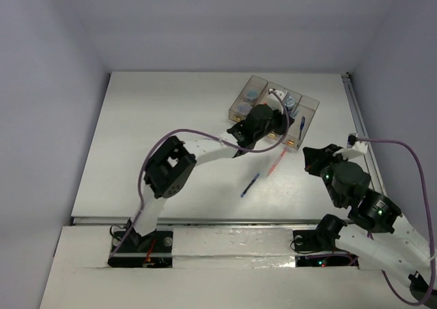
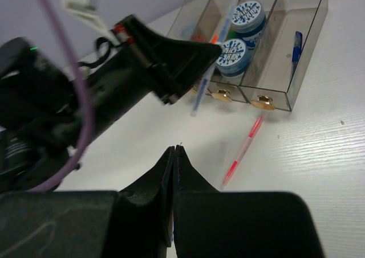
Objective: Sort the stationery into containers
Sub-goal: Place the pen in the storage box.
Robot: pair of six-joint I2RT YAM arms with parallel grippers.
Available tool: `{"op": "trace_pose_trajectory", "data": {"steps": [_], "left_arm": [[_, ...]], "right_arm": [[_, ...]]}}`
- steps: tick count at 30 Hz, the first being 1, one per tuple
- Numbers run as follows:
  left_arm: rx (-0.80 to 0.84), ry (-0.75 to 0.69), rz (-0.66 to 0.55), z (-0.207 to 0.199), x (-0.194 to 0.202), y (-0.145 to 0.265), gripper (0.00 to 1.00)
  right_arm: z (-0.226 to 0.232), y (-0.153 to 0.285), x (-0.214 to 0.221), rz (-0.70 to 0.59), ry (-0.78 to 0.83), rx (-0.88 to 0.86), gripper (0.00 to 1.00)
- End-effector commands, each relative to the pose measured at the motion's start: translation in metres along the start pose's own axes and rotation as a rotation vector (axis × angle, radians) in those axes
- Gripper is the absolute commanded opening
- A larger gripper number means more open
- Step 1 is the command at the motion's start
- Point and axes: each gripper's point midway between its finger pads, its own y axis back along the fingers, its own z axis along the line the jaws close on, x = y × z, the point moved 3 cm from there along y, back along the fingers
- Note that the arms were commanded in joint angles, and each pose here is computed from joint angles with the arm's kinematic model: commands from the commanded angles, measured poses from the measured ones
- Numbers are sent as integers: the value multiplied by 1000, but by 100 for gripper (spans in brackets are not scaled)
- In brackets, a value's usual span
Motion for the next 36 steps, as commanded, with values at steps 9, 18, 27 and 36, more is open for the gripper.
{"op": "trace_pose_trajectory", "data": {"steps": [9, 18, 27, 36], "left_arm": [[126, 77, -94, -24, -28, -91, 0], [96, 88, -141, -14, -15, -130, 0], [1, 106, -131, 15, 10, -140, 0], [-16, 106, -103, 19, 21, -139, 35]], "right_arm": [[7, 10, -23, -45, -20, -45, 0], [12, 11, -20, -28, -22, -86, 0], [15, 11, -16, -11, -20, -104, 0], [15, 12, -19, -16, -14, -98, 0]]}}
